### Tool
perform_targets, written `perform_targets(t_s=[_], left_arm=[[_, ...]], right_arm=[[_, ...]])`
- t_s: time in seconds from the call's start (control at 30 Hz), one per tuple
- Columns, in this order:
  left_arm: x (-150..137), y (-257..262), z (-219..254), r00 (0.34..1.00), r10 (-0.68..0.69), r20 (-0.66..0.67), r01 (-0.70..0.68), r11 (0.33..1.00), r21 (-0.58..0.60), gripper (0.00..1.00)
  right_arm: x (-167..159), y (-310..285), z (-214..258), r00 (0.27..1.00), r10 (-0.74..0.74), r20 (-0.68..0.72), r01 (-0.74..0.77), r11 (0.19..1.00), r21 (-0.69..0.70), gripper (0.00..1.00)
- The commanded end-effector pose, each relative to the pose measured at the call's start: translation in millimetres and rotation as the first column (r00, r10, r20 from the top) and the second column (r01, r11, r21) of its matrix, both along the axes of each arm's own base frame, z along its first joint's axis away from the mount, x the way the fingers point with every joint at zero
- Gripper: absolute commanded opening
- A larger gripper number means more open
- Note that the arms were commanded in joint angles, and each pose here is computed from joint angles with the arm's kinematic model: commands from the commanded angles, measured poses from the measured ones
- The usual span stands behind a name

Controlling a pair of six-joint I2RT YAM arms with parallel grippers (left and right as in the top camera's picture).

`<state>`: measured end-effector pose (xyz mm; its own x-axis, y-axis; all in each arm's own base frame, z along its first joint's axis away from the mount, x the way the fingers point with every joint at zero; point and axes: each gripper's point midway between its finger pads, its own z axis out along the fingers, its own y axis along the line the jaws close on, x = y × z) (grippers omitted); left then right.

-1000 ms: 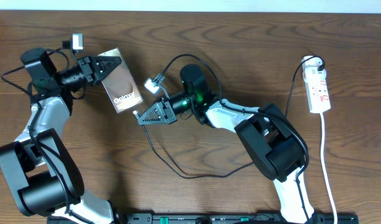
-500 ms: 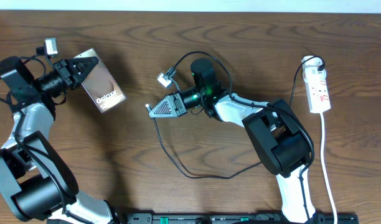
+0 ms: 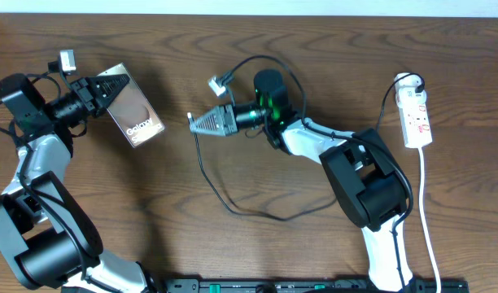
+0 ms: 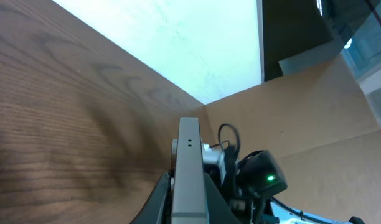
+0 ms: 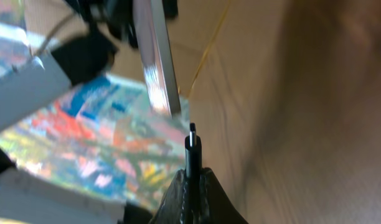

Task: Plug charger to phone and switch on socket

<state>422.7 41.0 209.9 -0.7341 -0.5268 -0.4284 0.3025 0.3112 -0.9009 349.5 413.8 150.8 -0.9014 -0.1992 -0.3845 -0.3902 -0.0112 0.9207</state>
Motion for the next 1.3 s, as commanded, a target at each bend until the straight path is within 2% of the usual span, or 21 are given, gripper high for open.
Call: perform_targets(t_s=[0.0,0.33,0.53,0.7,0.97,1.27], left_arm=[[-4.8,-4.4,2.3,0.999,-0.041,0.005,0.041,0.999,-0.021,0.08],[-4.8,-4.4,2.3,0.999,-0.041,0.003,0.041,0.999,-0.022,0.07],[-4.7,-4.3,2.3,0.999,-0.040,0.004,0.041,0.999,-0.021,0.08],[-4.7,-4.3,2.3,0.999,-0.040,0.004,0.041,0.999,-0.021,0.07],[-4.7,-4.3,2.3,0.999,-0.040,0.004,0.041,0.999,-0.021,0.07],[-4.7,-4.3,2.3,0.999,-0.040,0.004,0.041,0.999,-0.021,0.07]], right_arm=[[38.8,-2.7,19.0,0.987,-0.160,0.001,0.160,0.987,0.007,0.02],[115.2,-65.1,-3.2,0.902,-0.431,0.041,0.433,0.899,-0.074,0.02],[131.3,-113.0,-40.7,0.877,-0.480,0.031,0.473,0.848,-0.238,0.02],[125.2,-143.0,-70.5,0.866,-0.492,0.090,0.475,0.753,-0.456,0.02],[103.5,-176.5,-59.9,0.872,-0.460,0.166,0.433,0.568,-0.699,0.01],[42.3,-205.8,-72.6,0.896,-0.440,0.055,0.231,0.359,-0.904,0.01]])
